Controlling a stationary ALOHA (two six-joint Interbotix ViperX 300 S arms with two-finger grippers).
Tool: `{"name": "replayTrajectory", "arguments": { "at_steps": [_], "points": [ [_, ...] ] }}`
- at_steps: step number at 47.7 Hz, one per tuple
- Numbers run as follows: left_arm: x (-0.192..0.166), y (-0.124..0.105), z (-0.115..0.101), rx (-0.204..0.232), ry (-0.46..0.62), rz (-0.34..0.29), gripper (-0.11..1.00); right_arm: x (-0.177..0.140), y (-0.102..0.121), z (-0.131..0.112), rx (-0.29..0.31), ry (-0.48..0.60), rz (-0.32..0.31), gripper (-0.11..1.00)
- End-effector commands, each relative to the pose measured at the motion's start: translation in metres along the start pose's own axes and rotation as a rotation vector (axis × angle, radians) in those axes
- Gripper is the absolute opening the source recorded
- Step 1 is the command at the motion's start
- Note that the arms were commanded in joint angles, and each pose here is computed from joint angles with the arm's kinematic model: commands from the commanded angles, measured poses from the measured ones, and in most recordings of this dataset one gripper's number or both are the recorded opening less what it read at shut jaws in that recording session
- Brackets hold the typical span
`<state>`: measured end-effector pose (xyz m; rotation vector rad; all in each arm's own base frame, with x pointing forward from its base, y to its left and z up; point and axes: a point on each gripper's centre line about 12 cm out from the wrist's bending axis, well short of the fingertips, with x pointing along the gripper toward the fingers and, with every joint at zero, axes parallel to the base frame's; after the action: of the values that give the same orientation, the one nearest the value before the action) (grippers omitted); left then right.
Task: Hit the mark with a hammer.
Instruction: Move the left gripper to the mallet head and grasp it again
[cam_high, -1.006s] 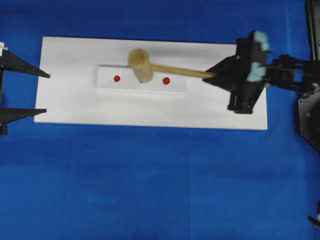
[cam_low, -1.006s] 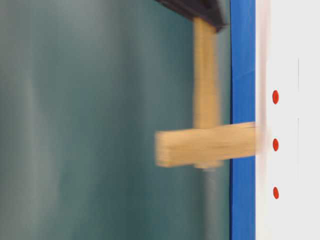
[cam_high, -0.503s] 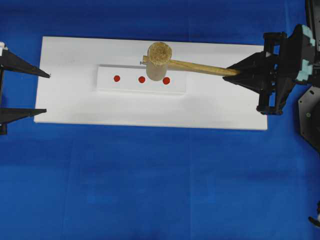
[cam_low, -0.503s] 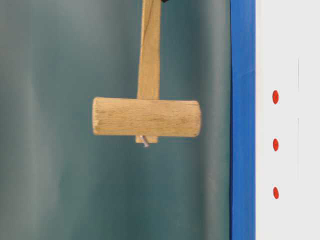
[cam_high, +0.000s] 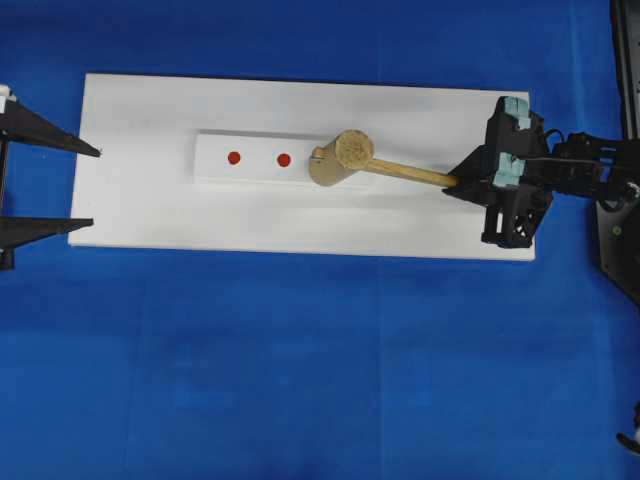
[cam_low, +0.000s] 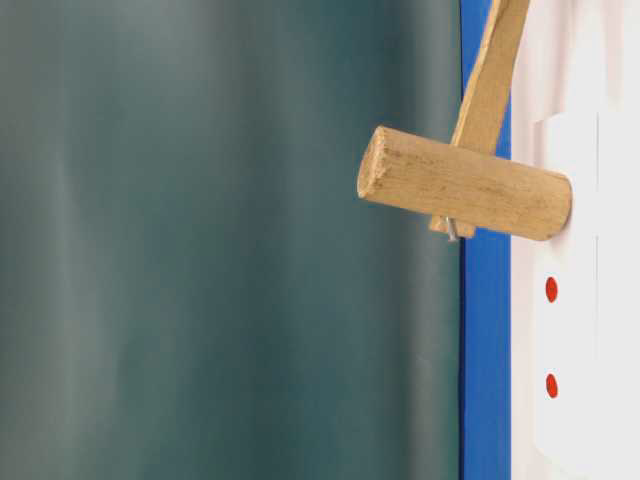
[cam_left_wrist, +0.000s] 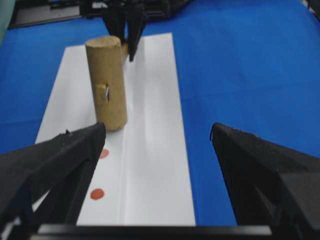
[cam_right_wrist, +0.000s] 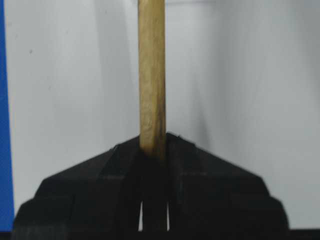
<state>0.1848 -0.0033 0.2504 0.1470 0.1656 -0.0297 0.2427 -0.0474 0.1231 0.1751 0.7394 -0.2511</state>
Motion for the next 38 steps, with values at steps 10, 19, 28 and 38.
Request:
{"name": "replayTrajectory", "arguments": {
  "at_steps": [10, 19, 28, 38],
  "points": [
    [0.002, 0.0, 0.003, -0.001, -0.009, 0.0, 0.84, -0.024, 0.003, 0.036, -0.009, -0.175, 0.016, 0.02],
    [0.002, 0.0, 0.003, -0.001, -0.009, 0.0, 0.84, -0.053, 0.007, 0.067, -0.015, -0.314, 0.038, 0.02],
    [0.002, 0.0, 0.003, 0.0, -0.008, 0.0, 0.84, -0.068, 0.01, 0.083, -0.038, -0.353, 0.057, 0.02],
    [0.002, 0.0, 0.005, 0.0, -0.012, 0.0, 0.84, -0.066, 0.012, 0.088, -0.041, -0.338, 0.062, 0.02]
  ]
}}
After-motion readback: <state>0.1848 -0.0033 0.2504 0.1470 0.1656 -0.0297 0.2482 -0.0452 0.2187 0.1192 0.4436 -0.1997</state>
